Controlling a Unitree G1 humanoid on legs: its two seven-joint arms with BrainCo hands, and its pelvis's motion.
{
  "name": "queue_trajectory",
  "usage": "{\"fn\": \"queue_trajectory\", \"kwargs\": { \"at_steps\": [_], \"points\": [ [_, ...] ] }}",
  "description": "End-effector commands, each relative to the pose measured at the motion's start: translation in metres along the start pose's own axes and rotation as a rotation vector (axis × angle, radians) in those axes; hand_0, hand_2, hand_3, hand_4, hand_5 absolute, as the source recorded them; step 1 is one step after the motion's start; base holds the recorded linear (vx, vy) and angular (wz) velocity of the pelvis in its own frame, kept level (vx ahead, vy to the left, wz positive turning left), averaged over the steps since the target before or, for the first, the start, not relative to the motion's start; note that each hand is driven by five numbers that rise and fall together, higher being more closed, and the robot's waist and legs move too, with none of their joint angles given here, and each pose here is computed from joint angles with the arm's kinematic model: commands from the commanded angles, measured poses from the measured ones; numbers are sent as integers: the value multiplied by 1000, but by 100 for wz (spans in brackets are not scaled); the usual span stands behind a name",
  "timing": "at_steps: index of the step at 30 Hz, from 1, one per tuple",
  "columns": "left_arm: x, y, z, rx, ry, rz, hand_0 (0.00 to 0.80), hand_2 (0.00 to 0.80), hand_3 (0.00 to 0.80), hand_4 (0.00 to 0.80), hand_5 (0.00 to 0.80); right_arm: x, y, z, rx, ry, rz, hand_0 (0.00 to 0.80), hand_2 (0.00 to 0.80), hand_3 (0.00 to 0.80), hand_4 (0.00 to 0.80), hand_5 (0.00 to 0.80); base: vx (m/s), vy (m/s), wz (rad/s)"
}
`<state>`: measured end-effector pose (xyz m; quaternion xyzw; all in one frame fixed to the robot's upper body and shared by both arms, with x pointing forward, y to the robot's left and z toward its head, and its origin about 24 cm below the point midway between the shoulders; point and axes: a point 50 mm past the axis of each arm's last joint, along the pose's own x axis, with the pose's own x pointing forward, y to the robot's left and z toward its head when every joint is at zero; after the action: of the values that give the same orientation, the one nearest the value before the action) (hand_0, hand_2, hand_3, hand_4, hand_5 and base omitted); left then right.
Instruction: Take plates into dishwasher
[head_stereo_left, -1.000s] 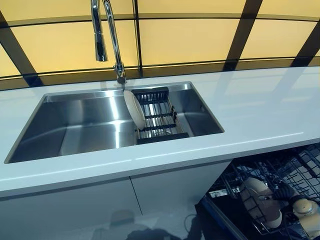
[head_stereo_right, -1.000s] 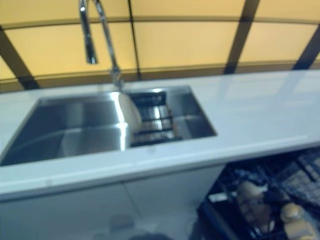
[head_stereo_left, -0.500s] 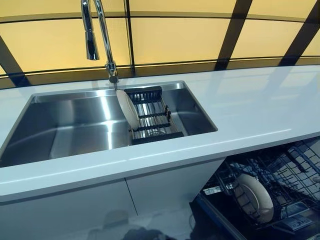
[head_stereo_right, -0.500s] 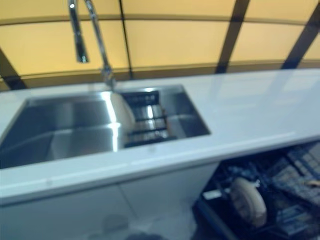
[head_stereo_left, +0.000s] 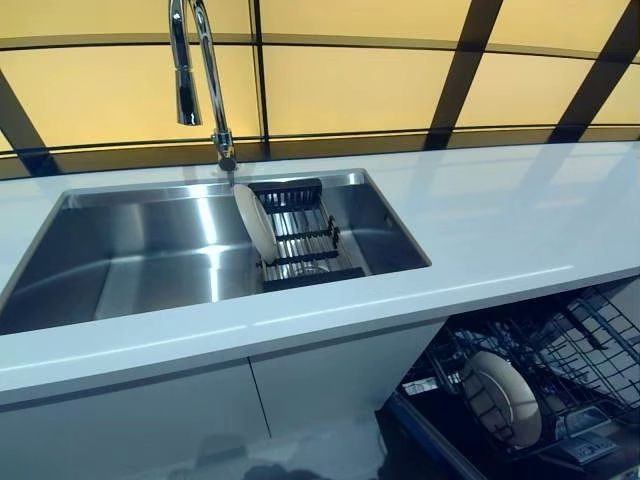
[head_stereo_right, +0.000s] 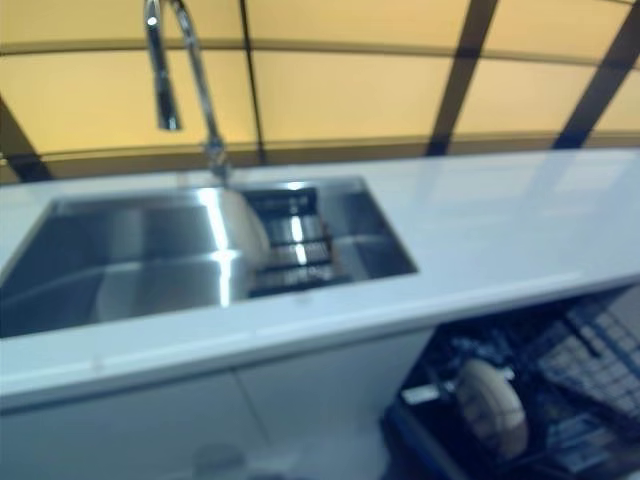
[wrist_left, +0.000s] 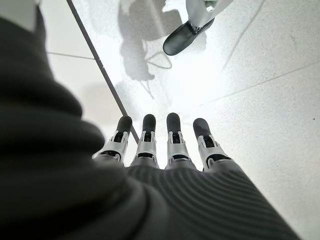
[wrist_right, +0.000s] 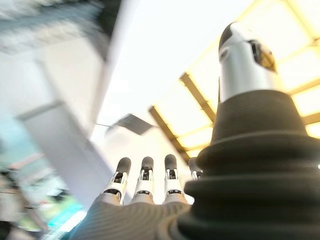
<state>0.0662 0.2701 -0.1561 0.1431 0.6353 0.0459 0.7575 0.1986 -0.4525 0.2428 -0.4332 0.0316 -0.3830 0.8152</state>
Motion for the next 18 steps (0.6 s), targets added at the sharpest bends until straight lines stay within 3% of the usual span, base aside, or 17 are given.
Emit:
{"fn": "queue_trajectory", "kwargs": {
  "at_steps": [1,6,18],
  "points": [
    [0,14,2,25,21,26,0,0,0,0,0,13,-38,76,-167,-311,-183,0,0,0,0,0,26,14,19],
    [0,9,3,56,29,21,0,0,0,0,0,15,-30,137,-458,-495,-172,0,0,0,0,0,53,-3,11],
    [-1,13,39,72,-50,20,0,0,0,0,0,15,-12,222,-725,-781,-337,0,0,0,0,0,-28,-2,26]
  ]
}}
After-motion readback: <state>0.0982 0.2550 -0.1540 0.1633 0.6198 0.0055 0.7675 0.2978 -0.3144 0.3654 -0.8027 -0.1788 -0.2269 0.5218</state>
